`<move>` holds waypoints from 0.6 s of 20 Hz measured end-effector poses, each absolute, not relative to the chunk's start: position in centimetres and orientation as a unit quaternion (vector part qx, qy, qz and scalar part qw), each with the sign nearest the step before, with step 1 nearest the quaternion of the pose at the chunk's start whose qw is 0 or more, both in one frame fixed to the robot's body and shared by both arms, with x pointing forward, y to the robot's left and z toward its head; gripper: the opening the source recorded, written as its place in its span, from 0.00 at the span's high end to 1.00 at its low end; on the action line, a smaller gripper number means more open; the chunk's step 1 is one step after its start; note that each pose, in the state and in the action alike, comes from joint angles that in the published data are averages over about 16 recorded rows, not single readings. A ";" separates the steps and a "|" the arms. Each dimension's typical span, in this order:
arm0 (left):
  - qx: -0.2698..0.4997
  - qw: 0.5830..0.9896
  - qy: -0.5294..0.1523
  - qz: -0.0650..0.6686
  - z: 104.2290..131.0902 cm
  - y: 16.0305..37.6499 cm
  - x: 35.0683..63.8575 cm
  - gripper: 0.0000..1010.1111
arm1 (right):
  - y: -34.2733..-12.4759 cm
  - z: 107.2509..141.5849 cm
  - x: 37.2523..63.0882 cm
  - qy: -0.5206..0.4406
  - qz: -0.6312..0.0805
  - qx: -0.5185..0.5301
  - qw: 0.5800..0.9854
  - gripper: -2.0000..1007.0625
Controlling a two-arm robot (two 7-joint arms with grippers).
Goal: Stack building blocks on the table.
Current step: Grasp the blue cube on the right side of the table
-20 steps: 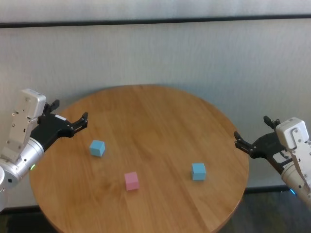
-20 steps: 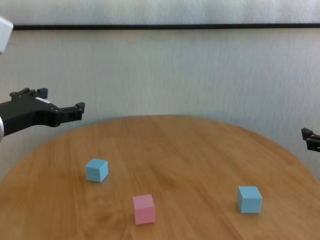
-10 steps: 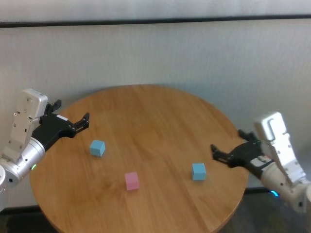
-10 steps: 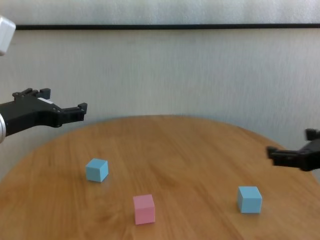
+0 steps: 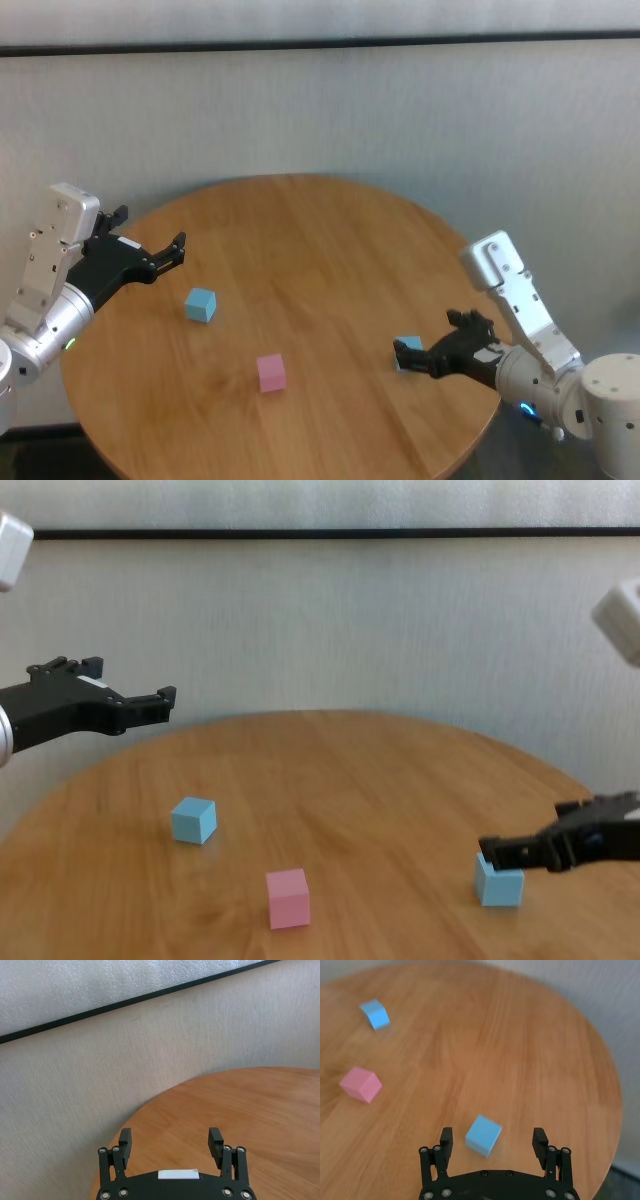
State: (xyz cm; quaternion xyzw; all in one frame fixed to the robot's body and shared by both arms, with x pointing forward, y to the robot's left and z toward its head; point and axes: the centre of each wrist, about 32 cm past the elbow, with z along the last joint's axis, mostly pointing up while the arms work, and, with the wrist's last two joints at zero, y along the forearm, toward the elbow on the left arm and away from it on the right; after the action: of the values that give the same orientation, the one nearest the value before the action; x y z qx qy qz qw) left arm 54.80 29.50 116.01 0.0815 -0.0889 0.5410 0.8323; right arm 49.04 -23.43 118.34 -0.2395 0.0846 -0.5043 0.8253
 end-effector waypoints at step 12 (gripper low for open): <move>0.082 0.833 -0.089 0.540 116.0 29.5 54.8 0.01 | -21.1 118.9 50.1 0.165 -0.526 -0.270 0.789 0.00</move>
State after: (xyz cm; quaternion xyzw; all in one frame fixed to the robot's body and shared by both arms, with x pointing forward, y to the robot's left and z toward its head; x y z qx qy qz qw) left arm 54.83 29.50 116.00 0.0818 -0.0891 0.5399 0.8330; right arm 50.07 -21.11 118.88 -0.2701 0.1653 -0.5261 0.7893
